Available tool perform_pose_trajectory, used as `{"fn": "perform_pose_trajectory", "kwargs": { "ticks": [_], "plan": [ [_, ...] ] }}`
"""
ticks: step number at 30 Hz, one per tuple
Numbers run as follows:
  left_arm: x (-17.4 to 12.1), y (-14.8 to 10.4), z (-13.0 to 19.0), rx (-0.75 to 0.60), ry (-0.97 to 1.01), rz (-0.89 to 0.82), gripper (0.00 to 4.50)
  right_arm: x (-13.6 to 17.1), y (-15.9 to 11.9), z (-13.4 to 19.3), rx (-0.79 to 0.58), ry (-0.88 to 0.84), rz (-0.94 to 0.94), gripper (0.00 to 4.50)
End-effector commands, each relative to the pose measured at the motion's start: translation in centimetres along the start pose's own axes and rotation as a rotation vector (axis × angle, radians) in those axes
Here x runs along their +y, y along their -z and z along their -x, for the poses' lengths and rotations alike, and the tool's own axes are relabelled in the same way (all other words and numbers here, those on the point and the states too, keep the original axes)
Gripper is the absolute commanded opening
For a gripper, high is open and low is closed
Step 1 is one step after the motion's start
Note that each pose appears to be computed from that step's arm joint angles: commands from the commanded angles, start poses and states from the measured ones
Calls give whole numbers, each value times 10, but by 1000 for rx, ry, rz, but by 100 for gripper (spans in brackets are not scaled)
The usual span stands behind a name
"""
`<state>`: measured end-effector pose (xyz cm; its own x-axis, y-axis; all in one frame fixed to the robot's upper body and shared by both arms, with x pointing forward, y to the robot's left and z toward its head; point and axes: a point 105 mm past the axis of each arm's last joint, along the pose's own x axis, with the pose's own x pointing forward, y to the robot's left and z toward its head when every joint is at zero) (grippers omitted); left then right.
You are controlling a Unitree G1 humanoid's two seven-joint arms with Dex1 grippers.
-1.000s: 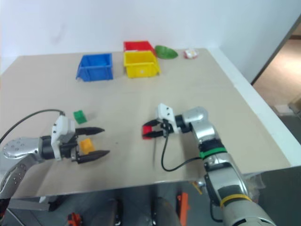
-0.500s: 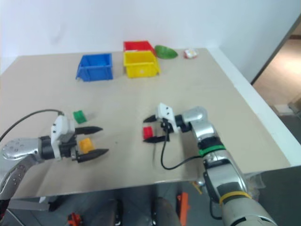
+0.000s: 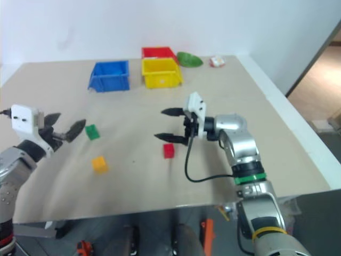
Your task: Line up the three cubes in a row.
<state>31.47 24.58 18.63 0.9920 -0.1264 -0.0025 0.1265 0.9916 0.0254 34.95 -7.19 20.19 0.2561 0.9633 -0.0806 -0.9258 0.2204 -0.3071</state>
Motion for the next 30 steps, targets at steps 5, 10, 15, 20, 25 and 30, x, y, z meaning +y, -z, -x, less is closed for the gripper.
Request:
{"fn": "perform_pose_trajectory", "kwargs": {
  "ticks": [5,10,15,20,25,30],
  "plan": [
    [2,-3,-19,-2,-224,124,450,-6,-17,5,-30,50,85,447],
    [-7,7,-29,47,-273,140,450,-12,-19,4,-25,73,120,447],
    [-27,20,-38,107,-271,197,450,-16,-20,3,-23,80,133,447],
    [-35,23,-45,139,-309,210,450,-17,-21,3,-18,77,140,447],
    [-28,27,-50,168,-351,231,450,-18,-21,3,-17,78,150,447],
    [-22,29,-51,183,-372,247,450,-18,-20,4,-8,76,154,447]
  ]
}}
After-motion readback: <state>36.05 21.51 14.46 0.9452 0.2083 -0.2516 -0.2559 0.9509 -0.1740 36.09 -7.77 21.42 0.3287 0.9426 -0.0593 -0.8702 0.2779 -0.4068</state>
